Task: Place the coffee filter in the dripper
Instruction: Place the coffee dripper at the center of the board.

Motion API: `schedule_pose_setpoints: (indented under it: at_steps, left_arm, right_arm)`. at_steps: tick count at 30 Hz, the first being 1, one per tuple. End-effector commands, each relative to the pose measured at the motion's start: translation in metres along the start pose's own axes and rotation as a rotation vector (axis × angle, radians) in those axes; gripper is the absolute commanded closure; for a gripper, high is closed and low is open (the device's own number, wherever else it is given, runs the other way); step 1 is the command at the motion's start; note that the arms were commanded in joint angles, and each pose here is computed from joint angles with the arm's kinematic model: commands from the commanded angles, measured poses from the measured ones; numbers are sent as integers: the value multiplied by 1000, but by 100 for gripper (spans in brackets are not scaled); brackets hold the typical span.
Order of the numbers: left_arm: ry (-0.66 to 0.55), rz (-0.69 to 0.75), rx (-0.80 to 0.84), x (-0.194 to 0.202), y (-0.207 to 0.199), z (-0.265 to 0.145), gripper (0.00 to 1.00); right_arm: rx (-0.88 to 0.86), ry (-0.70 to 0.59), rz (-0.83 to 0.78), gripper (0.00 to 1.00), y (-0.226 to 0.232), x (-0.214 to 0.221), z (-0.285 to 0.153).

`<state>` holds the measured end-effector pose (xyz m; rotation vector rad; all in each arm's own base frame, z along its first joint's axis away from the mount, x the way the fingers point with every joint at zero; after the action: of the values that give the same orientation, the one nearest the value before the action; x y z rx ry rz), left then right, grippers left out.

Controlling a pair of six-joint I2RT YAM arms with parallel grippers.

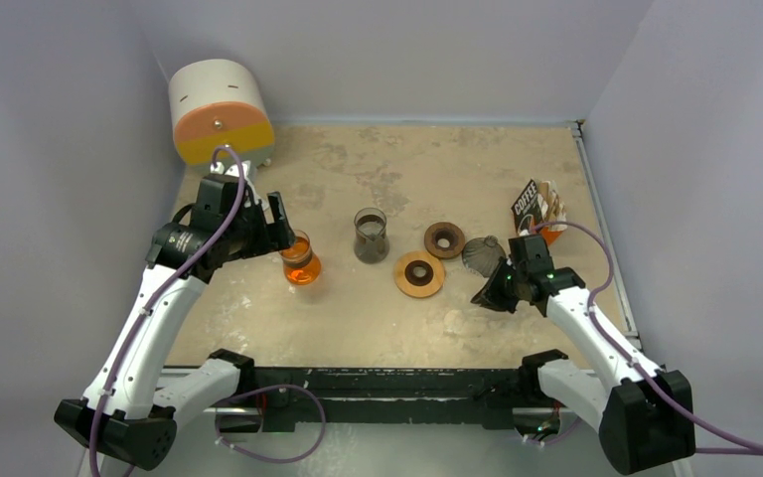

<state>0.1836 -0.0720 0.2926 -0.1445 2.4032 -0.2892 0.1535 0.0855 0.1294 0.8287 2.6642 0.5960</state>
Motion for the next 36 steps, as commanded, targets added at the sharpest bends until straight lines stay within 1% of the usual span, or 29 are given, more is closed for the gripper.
schedule_pose_setpoints:
  at_steps: [1,7,9,12,14,20,24,26,32,34,36]
  left_arm:
    - [-42,15,30,-9,-3,-5,22]
    - [-51,17,29,-9,-3,-8,22]
    - [-49,17,28,-9,-3,-8,22]
    - [-48,16,29,-8,-3,-8,22]
    - [-47,16,29,-8,-2,-9,22]
    - [-55,16,32,-9,-3,-11,22]
    - [-51,18,30,-8,-2,-11,22]
    - [-46,18,28,-7,-2,-10,22]
    - [-54,5,27,-8,-3,-10,22]
    - [-56,1,18,-8,-2,-10,22]
    - [-49,-12,0,-8,-1,-7,22]
  right_arm:
    - [-20,-7,58,100,-1,1,1]
    - [-6,-21,79,100,-5,2,1]
    - [-2,-24,84,92,-6,1,1]
    - [2,-21,86,89,-7,2,1]
    - [2,-23,86,82,-7,2,0]
    - [1,-38,90,73,-5,1,-4]
    - [6,-50,82,64,-4,-1,-10]
    - [11,-61,71,58,-4,-1,-14]
    - [20,-112,30,54,0,-6,-31]
    - [24,-133,4,49,2,-9,-38]
    - [30,-162,-23,48,6,-14,-49]
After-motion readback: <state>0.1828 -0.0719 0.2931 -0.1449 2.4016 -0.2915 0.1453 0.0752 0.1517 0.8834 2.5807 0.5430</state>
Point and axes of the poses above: each gripper's point midway between its finger pads, its own z axis out along the fingers, its own y axis along the line the jaws close on, x = y × z, the point moved 8 cm from there along -z, back along the fingers, and after that the axes turned 5 degrees about z, right-handed, at the moved point
